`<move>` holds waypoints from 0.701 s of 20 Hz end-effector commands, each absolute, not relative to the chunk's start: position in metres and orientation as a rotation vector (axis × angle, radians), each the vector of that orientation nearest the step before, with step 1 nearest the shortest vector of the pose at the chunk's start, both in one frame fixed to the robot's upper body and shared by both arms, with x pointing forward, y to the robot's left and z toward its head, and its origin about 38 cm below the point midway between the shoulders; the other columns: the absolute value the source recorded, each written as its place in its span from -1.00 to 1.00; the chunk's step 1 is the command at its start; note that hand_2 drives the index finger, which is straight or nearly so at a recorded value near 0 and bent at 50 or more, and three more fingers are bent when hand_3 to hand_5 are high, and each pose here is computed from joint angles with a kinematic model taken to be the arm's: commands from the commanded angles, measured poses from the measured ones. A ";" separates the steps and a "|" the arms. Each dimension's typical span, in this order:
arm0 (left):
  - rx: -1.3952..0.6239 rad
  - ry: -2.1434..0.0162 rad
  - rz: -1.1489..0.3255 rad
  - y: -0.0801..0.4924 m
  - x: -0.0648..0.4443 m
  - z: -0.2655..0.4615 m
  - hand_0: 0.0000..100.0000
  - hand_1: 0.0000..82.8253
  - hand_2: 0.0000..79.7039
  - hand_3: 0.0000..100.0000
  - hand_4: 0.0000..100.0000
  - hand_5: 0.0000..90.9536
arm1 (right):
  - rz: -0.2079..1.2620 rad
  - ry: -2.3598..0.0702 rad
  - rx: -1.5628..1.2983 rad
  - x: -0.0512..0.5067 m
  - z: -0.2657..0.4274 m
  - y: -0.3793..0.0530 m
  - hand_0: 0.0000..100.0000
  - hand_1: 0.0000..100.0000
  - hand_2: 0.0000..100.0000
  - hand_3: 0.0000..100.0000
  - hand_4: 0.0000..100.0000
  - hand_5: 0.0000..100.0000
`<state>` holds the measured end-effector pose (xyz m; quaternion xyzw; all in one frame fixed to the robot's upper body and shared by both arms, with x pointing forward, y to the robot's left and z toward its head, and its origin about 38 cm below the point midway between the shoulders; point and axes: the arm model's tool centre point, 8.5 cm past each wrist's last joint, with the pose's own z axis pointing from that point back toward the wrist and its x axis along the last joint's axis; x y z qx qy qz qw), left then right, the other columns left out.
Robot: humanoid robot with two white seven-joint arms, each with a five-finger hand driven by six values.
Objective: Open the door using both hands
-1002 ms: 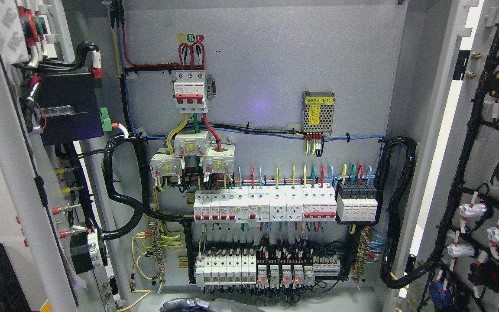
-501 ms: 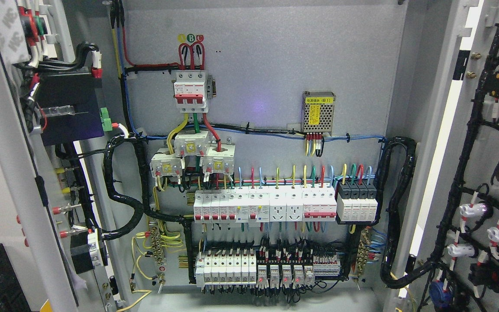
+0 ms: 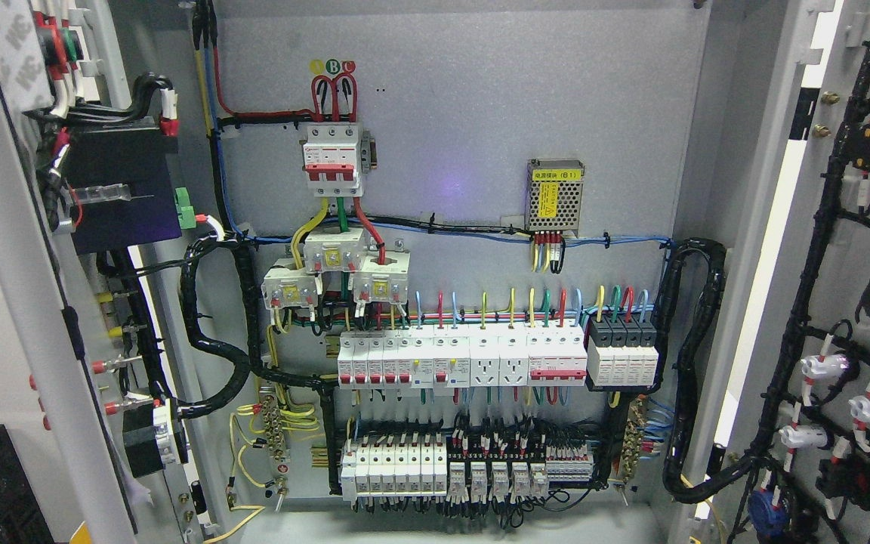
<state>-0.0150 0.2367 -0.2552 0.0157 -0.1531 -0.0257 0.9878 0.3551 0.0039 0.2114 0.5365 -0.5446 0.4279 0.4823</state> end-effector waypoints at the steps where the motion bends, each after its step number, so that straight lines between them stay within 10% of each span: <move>1: -0.011 -0.536 -0.198 0.230 0.032 -0.229 -1.00 -1.00 -1.00 -1.00 -1.00 -1.00 | 1.080 -1.338 1.359 0.340 0.221 0.036 -0.62 -1.00 -1.00 -1.00 -1.00 -1.00; 14: -0.043 -0.734 -0.278 0.250 0.047 -0.175 -1.00 -1.00 -1.00 -1.00 -1.00 -1.00 | 1.077 -1.314 1.417 0.332 0.231 0.074 -0.62 -1.00 -1.00 -1.00 -1.00 -1.00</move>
